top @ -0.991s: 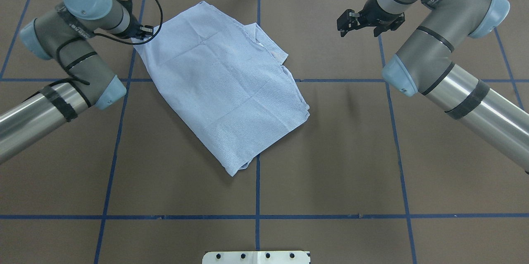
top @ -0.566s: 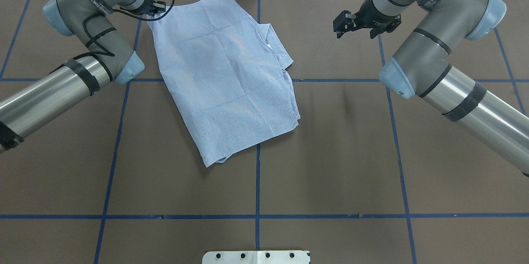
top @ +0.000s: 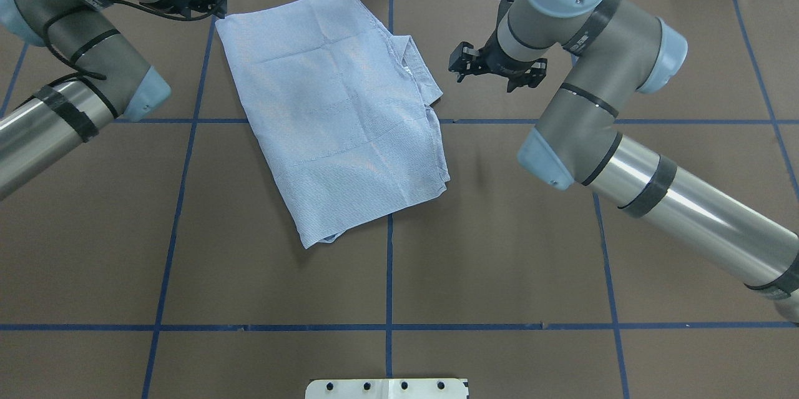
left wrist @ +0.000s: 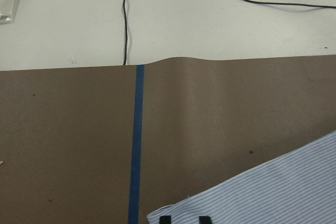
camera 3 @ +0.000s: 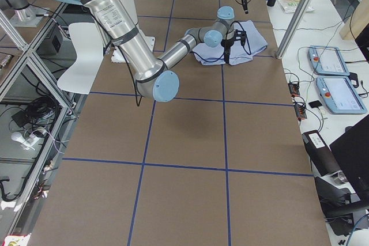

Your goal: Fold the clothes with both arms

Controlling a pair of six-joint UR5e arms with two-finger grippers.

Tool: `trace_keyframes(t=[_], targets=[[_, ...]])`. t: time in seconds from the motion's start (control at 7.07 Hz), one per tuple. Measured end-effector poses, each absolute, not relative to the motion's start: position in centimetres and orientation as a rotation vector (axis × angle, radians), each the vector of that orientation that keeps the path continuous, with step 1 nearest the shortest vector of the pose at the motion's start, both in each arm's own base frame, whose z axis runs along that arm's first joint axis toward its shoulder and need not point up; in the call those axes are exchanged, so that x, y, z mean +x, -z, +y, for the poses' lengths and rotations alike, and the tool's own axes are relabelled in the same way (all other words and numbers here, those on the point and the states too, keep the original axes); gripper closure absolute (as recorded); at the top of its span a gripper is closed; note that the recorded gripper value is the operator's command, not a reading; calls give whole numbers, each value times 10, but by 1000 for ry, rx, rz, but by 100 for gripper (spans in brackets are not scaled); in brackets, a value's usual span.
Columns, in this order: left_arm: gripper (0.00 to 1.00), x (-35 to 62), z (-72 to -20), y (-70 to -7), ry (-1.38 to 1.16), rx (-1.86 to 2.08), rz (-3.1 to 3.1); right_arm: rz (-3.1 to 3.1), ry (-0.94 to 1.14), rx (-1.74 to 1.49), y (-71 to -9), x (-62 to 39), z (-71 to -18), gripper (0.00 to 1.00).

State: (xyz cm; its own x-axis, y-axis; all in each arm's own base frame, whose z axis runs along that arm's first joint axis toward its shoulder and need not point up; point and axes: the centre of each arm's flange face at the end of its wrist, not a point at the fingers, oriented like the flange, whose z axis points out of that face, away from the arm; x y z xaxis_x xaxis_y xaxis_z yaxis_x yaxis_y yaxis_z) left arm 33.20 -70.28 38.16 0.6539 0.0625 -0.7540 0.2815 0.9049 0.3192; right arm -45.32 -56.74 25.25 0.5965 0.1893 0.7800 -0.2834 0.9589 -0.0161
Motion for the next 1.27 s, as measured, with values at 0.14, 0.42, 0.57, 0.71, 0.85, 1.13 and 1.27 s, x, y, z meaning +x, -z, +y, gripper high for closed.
trace_keyframes(t=[0.14, 0.42, 0.57, 0.71, 0.85, 1.13, 1.27], targets=[[0, 324, -689, -384, 116, 428, 880, -889, -350, 78, -250, -483, -544, 5], [0, 321, -680, -388, 109, 423, 888, -881, -478, 38, -253, -527, -501, 13], [0, 321, -678, -391, 109, 421, 887, -876, -518, 35, -255, -541, -485, 18], [0, 321, -678, -392, 110, 419, 887, -869, -548, 34, -259, -551, -472, 25], [0, 322, -677, -392, 110, 419, 887, -861, -566, 42, -263, -560, -462, 27], [0, 321, -677, -394, 111, 417, 886, -851, -580, 55, -267, -570, -450, 30], [0, 321, -676, -396, 111, 415, 885, -845, -579, 68, -270, -574, -446, 30]])
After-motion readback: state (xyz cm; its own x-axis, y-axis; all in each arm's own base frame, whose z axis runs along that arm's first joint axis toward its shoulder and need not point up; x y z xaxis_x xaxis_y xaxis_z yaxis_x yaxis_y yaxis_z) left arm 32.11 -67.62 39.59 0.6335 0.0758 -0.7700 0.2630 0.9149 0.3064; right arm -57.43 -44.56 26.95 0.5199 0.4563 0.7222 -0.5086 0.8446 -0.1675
